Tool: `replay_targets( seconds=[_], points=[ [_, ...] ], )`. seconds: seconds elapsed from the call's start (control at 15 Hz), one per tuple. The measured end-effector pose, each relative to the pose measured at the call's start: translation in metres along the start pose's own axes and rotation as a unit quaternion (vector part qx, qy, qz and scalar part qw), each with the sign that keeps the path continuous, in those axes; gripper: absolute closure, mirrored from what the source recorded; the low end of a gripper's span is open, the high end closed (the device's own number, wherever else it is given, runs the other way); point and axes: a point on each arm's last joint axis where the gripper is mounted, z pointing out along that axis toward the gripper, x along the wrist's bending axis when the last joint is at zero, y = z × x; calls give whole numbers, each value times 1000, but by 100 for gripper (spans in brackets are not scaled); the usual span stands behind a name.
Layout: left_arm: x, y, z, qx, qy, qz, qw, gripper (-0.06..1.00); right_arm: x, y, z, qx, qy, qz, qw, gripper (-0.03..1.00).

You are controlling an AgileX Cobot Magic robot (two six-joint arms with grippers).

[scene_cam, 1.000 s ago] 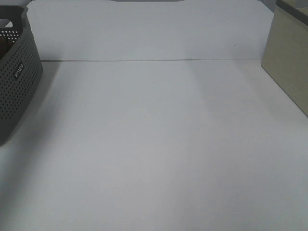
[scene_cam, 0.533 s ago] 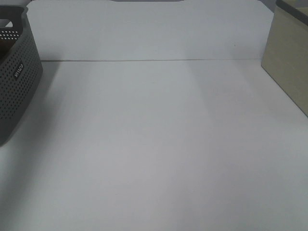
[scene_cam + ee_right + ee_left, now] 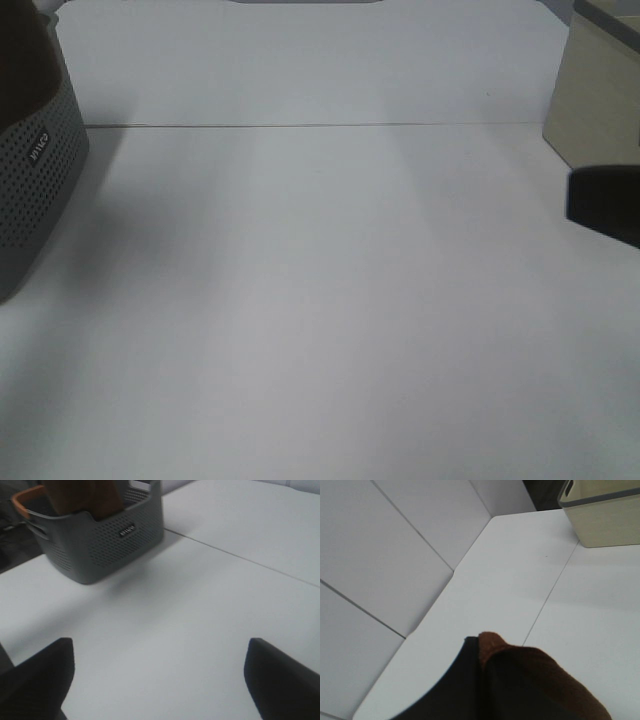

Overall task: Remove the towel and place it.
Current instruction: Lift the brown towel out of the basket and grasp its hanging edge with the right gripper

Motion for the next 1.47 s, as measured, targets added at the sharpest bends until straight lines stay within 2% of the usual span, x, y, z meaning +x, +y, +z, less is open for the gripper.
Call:
replay_targets(
  seconds=[0.13, 0.27, 0.53, 0.6, 0.67, 0.87, 1.27, 1.47],
  points=[
    [-15, 14, 8, -33, -34, 73, 996, 94, -14, 7, 29, -14, 80, -20, 996, 9],
    [-30, 27, 24, -55, -61, 122, 989, 94, -29, 18, 54, -18, 144, -31, 989, 9],
    [-51, 40, 61, -69, -79, 170, 980, 94, -65, 36, 96, -30, 192, -47, 980, 9],
    [-58, 43, 70, -72, -89, 189, 975, 94, -75, 37, 109, -41, 204, -37, 977, 10],
    [-73, 49, 88, -74, -102, 226, 966, 94, -83, 38, 134, -45, 240, -29, 969, 10],
    [-90, 59, 104, -83, -98, 258, 958, 94, -71, 32, 178, -12, 302, -35, 953, 11],
    [-105, 71, 108, -103, -99, 274, 951, 94, -79, 39, 210, -11, 317, -36, 948, 12],
    [-102, 73, 108, -109, -82, 270, 953, 94, -49, 35, 220, 11, 357, -54, 932, 12]
  ],
)
